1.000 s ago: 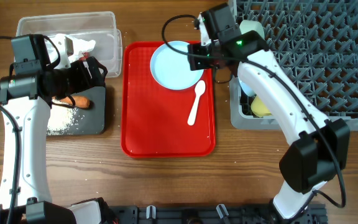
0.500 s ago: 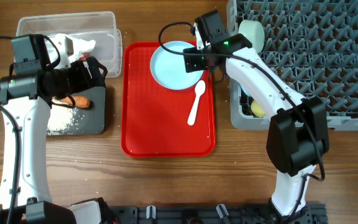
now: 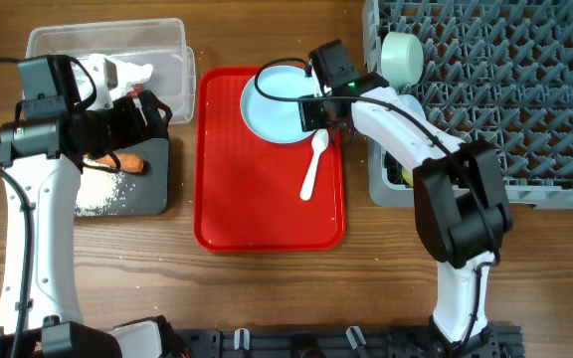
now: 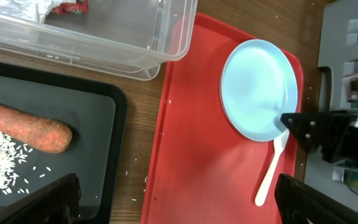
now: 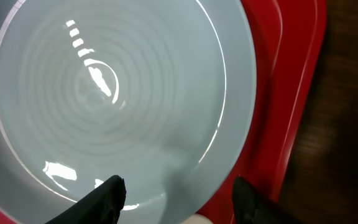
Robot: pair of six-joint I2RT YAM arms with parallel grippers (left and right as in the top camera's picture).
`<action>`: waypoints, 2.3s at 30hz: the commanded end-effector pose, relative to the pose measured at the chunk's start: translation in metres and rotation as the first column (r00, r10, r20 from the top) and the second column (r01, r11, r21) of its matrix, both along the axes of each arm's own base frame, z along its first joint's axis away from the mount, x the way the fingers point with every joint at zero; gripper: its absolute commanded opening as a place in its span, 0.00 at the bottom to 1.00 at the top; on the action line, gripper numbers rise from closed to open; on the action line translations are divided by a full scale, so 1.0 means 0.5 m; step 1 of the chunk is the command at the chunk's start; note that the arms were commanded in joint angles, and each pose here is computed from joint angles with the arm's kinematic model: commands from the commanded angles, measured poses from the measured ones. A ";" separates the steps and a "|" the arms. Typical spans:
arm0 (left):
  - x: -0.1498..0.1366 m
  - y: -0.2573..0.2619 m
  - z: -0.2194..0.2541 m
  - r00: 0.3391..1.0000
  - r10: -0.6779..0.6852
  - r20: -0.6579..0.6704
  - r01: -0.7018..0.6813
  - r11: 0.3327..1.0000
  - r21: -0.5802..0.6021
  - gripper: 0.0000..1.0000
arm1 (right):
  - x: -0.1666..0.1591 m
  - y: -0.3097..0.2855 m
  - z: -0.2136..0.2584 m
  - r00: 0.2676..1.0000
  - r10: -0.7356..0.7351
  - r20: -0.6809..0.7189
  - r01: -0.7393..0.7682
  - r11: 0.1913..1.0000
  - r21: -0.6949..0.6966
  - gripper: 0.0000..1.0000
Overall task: Sort waste into correct bins and load items into the dishwasher rack
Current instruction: 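Reach the right gripper to the light-blue plate and grasp its edge, then lift the plate and stand it upright in the rack with the right gripper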
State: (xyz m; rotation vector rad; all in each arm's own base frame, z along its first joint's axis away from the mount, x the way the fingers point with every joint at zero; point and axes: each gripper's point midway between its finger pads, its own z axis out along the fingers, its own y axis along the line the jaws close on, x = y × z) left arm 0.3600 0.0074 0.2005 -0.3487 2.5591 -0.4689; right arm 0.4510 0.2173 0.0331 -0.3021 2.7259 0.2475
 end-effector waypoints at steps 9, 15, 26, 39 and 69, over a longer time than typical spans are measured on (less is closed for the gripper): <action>0.006 0.007 0.015 1.000 0.011 0.021 -0.011 1.000 0.011 1.00 | 0.011 -0.058 -0.059 0.994 -0.099 -0.045 0.097 0.994 -0.045 0.53; 0.006 0.007 0.015 1.000 0.011 0.021 -0.011 1.000 0.011 1.00 | 0.007 -0.058 -0.074 0.993 -0.097 -0.061 0.094 0.994 -0.049 0.47; 0.006 0.007 0.015 1.000 0.011 0.021 -0.011 1.000 0.011 1.00 | 0.009 -0.057 -0.073 0.995 -0.087 -0.054 0.085 0.995 -0.051 0.20; 0.006 0.007 0.015 1.000 0.011 0.021 -0.011 1.000 0.011 1.00 | 0.044 -0.045 0.015 0.997 -0.076 0.026 0.076 0.997 -0.023 0.04; 0.006 0.007 0.015 1.000 0.011 0.021 -0.011 1.000 0.011 1.00 | -0.040 -0.512 0.693 0.686 -0.140 0.714 0.647 0.566 -0.511 0.04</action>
